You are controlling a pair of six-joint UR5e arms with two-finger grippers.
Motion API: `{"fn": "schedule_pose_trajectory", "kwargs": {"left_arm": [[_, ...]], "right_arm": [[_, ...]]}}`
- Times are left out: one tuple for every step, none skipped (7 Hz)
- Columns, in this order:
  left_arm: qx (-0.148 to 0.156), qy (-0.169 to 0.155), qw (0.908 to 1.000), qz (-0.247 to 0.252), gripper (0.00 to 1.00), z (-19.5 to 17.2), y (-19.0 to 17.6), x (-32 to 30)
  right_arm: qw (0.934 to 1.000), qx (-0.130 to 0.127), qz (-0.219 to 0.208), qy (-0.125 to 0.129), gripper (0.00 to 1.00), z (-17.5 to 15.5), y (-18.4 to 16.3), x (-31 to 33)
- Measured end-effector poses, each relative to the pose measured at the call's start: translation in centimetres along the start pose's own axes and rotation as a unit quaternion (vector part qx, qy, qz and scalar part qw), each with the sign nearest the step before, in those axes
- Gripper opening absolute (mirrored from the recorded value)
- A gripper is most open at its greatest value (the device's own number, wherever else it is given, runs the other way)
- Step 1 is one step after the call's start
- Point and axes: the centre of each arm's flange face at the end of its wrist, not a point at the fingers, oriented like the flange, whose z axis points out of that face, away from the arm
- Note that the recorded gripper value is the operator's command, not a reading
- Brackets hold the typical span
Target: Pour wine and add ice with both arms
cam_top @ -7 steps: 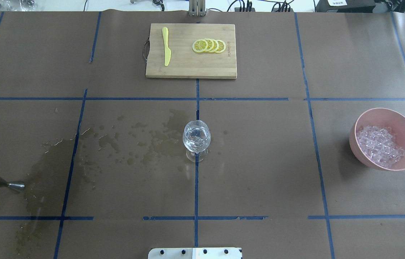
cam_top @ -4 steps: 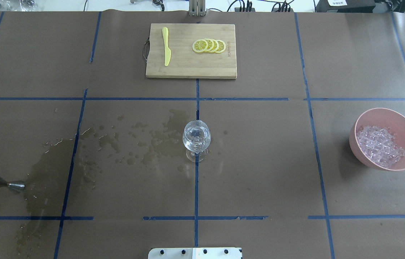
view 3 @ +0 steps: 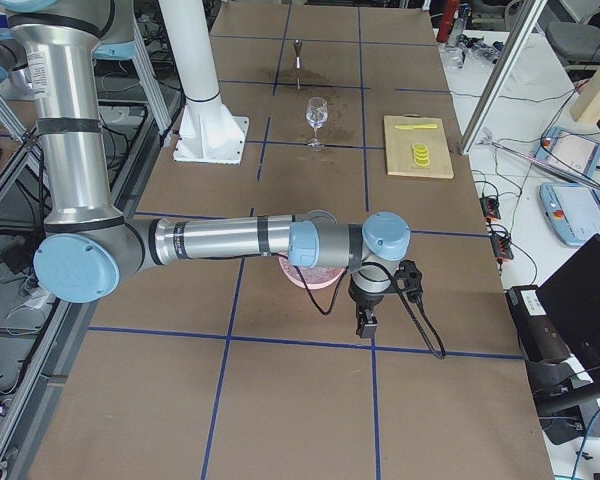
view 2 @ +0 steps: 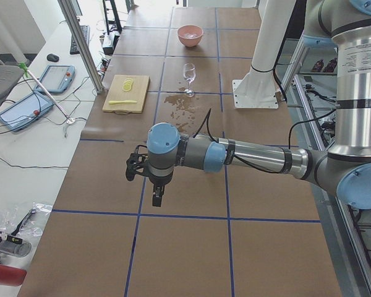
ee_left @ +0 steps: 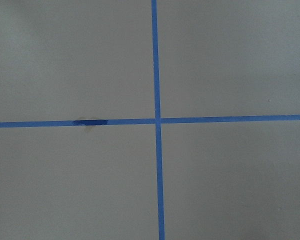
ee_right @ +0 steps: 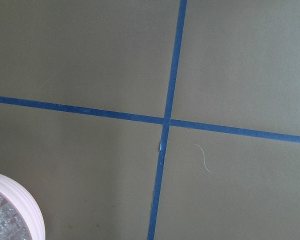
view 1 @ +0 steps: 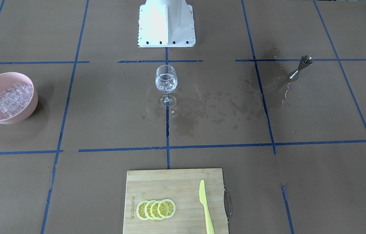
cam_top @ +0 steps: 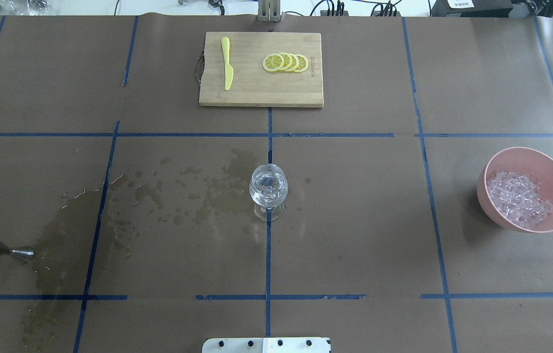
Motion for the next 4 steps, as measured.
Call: {"fn": "schedule_pose_trajectory", "kwargs": {"left_arm": [[-0.014, 0.001, 0.9998, 0.017, 1.0, 1.4, -0.2, 1.5], [-0.023, 0.002, 0.9995, 0.023, 1.0, 2.0, -0.1, 2.3], [-0.025, 0.002, 0.9992, 0.03, 1.0, 1.9, 0.0, 2.6], [-0.024, 0.003, 0.9987, 0.044, 1.0, 1.2, 0.1, 3.0]], "right_arm": [[0.9999, 0.001, -0.002, -0.014, 1.0, -0.1, 0.0, -0.3], [0.9996, 0.003, -0.003, -0.028, 1.0, -0.1, 0.2, -0.6], [0.9994, 0.003, -0.004, -0.033, 1.0, 0.0, 0.4, -0.7], [0.9994, 0.004, -0.006, -0.035, 1.0, 0.0, 0.5, -0.8]]}}
